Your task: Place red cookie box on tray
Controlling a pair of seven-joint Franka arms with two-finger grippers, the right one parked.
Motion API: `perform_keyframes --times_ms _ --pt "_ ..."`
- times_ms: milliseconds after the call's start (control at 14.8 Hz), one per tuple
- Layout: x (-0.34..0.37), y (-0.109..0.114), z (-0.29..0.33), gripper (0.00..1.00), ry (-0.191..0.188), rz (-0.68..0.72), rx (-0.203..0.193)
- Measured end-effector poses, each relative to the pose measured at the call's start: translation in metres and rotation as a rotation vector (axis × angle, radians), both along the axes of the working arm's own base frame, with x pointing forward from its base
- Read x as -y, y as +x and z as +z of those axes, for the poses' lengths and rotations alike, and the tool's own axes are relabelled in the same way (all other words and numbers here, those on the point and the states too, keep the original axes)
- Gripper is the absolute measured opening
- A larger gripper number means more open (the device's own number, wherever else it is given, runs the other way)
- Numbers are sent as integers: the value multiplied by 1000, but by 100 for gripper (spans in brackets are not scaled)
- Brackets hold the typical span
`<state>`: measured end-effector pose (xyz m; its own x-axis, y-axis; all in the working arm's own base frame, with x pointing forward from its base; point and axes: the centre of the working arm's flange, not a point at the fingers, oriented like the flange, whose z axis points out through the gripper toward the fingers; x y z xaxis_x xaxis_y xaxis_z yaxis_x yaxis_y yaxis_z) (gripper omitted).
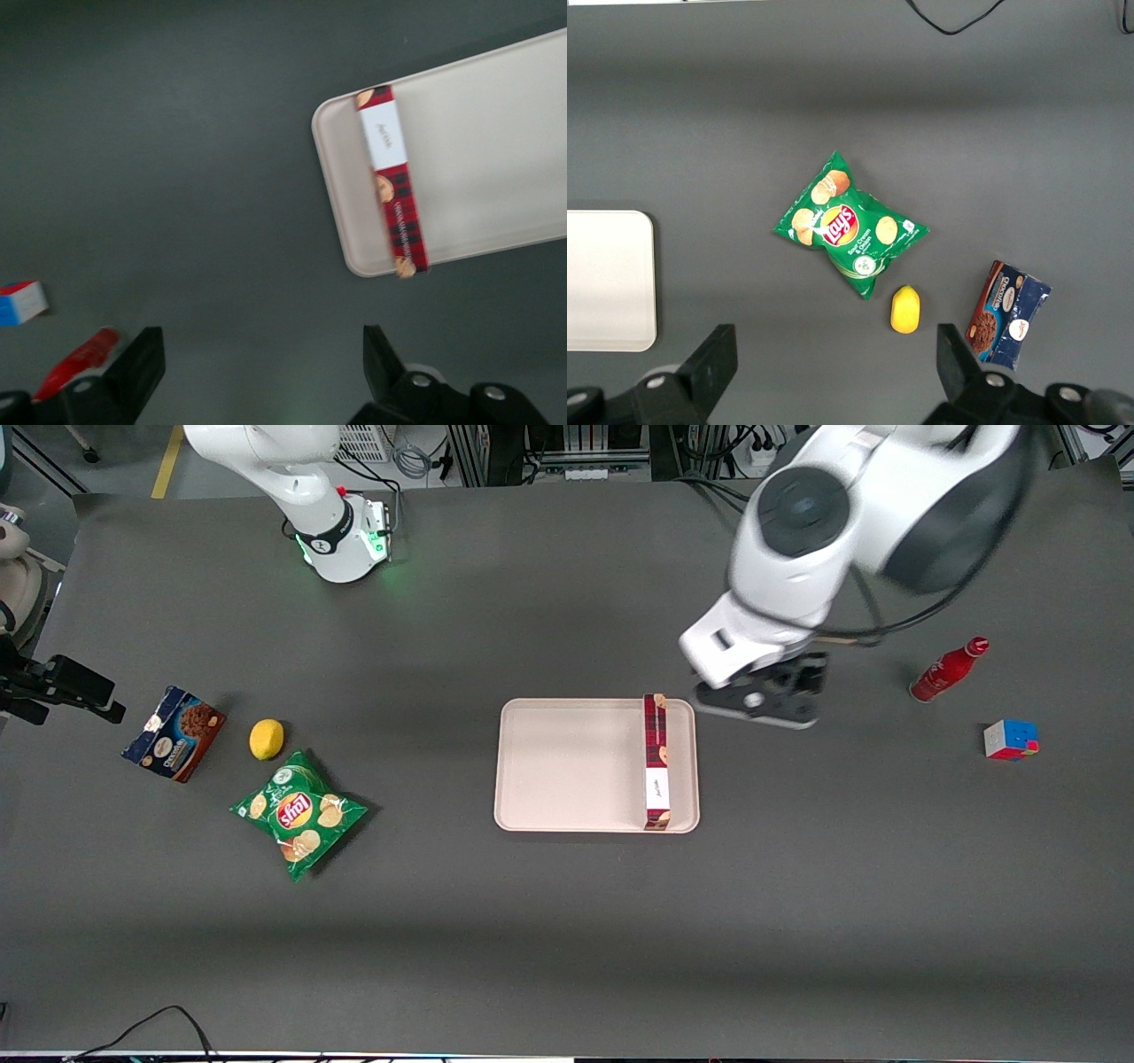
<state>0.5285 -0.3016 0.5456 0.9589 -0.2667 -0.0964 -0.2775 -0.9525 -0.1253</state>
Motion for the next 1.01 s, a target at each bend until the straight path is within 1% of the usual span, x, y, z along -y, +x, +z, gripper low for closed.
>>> perform_keyframes --times_ms 68,135,270,405,540,743,810,878,1013 --pt "-21 5 21 100 1 -27 -20" --pt "-46 11 39 100 -9 -42 -33" --pt "-105 23 65 100 -30 -47 -34" --pt "-159 27 80 100 -71 -11 -34" --pt "-195 25 84 100 -95 41 -17" --pt "-226 22 54 100 -145 100 47" --pt "-232 20 39 100 -157 112 55" --pt "-234 19 27 100 -165 119 55" --pt "-233 18 15 100 -170 121 51"
